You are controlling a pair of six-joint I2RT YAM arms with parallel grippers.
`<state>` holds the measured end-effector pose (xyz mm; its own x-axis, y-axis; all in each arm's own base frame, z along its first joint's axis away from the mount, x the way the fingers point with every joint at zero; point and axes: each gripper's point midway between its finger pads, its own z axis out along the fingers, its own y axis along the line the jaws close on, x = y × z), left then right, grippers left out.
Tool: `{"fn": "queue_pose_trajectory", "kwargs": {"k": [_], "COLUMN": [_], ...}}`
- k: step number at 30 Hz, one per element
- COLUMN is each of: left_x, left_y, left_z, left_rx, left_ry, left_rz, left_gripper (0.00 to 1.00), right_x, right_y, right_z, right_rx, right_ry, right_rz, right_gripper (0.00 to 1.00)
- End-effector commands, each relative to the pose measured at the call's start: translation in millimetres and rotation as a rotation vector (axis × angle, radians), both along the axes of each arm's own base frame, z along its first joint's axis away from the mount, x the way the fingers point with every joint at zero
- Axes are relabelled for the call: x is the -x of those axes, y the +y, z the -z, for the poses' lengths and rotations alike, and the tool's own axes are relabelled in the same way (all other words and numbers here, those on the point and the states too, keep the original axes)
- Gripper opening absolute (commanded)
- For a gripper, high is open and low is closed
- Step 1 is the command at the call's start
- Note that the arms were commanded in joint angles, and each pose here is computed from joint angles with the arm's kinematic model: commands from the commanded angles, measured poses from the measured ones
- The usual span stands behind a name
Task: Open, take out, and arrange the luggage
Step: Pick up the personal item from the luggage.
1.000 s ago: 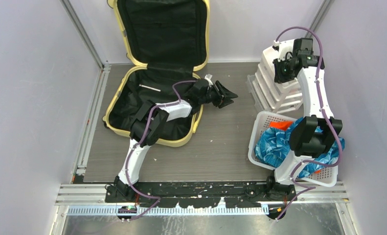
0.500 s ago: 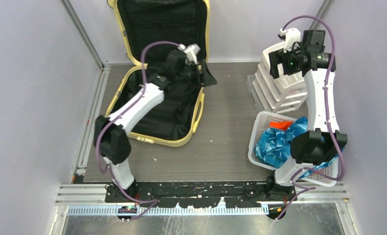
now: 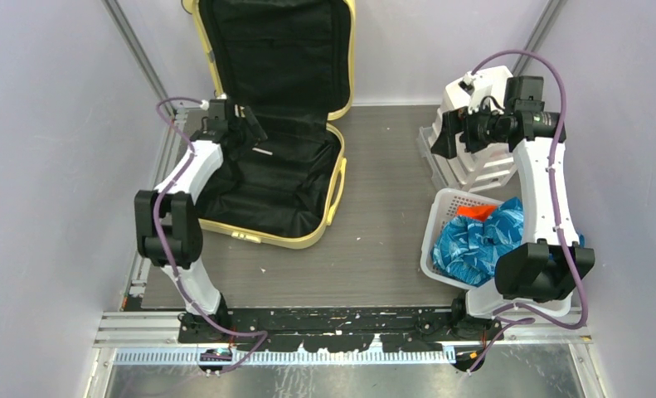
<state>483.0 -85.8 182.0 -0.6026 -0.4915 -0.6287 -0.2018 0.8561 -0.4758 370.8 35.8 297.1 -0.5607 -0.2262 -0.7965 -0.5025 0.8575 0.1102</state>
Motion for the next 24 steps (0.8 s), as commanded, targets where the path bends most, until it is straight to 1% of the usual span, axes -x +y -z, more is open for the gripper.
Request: {"fn": "queue_pose_trajectory", "kwargs": {"k": [1, 3, 4, 6, 8, 10, 14, 20, 24], "left_x": [-35.5, -51.1, -59.2, -71.9, -80.0, -81.5, -80.8, -85.5, -94.0], "left_y": [15.6, 19.4, 20.3, 25.6, 34.0, 39.7, 41.3, 42.6, 44.1], "left_z": [24.4, 36.2, 39.2, 47.4, 55.0, 66.3, 88.1, 109.6, 122.6], "left_rx": [0.054, 0.053, 0.052, 0.034, 0.011, 0.002, 0.046, 0.084, 0.130], "left_ry": [-0.009, 0.010, 0.009, 0.016, 0.023, 0.042, 0.084, 0.126, 0.128], "left_rz": [-0.214, -0.252, -0.264, -0.295, -0.347, -0.389, -0.433, -0.468, -0.478], "left_gripper": [0.69, 0.54, 0.50, 0.42, 0.38, 0.37, 0.37, 0.40, 0.41], "right_x": [6.6, 7.5, 7.6, 7.6, 7.3, 7.5, 4.7, -0.7, -1.0], "right_y": [12.3, 12.7, 12.7, 12.8, 12.8, 12.8, 12.1, 12.3, 13.0], "right_z": [3.4, 8.0, 9.3, 13.2, 17.3, 20.7, 26.5, 31.3, 34.6], "right_rx": [-0.059, -0.061, -0.061, -0.063, -0.065, -0.069, -0.072, -0.084, -0.089], "right_ry": [0.004, 0.015, 0.017, 0.026, 0.034, 0.042, 0.057, 0.078, 0.088], "right_rz": [-0.036, -0.039, -0.038, -0.039, -0.039, -0.038, -0.037, -0.038, -0.041], "right_gripper": [0.96, 0.96, 0.96, 0.96, 0.96, 0.96, 0.95, 0.95, 0.95]}}
